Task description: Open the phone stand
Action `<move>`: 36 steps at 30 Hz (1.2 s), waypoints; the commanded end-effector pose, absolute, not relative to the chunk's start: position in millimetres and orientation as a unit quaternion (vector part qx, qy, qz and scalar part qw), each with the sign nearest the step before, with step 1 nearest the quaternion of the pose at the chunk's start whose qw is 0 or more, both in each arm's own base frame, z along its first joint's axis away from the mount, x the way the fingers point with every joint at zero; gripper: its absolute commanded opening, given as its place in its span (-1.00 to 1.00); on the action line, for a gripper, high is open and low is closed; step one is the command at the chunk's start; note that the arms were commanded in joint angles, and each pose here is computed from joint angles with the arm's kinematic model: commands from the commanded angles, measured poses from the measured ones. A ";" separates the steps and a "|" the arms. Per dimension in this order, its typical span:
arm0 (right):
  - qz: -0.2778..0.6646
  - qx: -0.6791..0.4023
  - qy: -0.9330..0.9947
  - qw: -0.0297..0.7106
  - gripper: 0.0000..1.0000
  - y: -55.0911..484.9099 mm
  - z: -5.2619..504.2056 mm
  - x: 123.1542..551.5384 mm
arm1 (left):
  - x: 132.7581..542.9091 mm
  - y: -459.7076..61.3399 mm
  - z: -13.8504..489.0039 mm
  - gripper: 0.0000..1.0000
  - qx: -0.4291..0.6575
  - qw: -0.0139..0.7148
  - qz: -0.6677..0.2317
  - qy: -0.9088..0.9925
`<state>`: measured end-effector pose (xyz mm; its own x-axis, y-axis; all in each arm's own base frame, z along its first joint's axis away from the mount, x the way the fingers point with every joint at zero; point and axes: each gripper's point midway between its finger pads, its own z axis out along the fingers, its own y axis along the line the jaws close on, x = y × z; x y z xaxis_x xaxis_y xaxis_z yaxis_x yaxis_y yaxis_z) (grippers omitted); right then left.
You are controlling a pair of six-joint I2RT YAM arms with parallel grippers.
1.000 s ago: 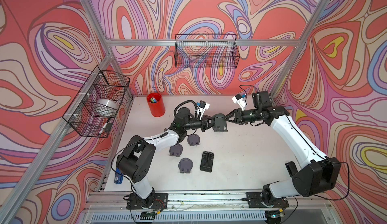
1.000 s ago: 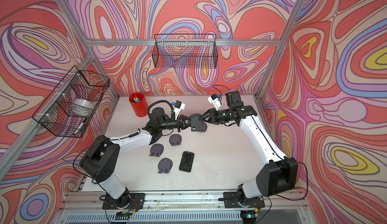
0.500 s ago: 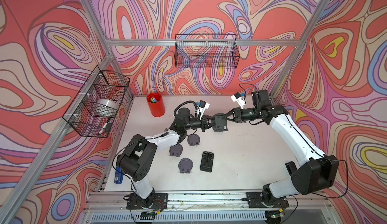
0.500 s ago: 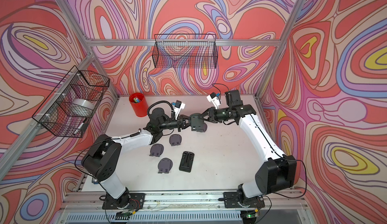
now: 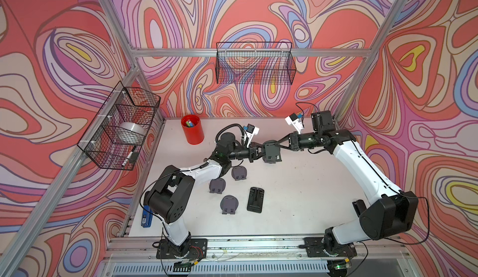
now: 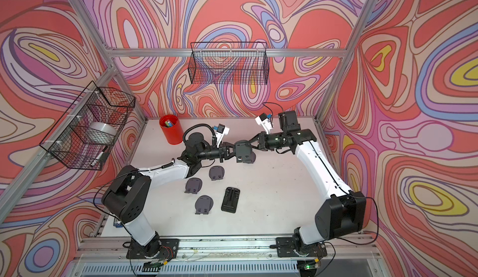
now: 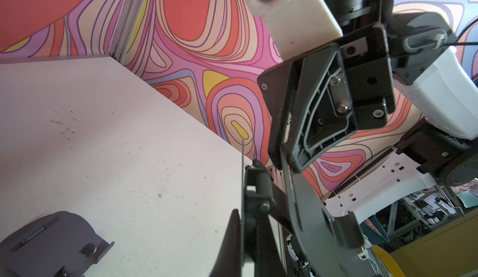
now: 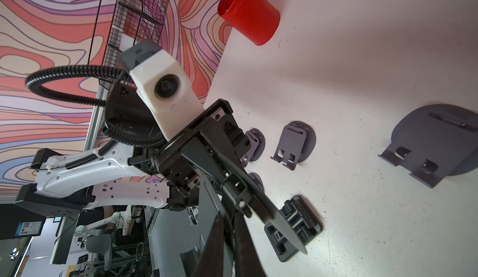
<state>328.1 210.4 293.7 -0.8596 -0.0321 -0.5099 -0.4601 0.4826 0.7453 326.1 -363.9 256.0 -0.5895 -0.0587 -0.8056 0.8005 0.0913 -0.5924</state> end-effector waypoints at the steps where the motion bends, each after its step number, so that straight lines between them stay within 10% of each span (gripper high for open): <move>1: 0.496 -0.178 0.816 0.237 -0.81 214.2 304.2 324.2 | 333.8 -367.6 259.5 -1.00 0.277 0.339 -0.610 0.661; 36: 0.530 -0.236 0.763 0.286 -0.84 216.9 351.1 291.3 | 350.3 -362.1 223.9 -1.00 0.233 0.279 -0.584 0.726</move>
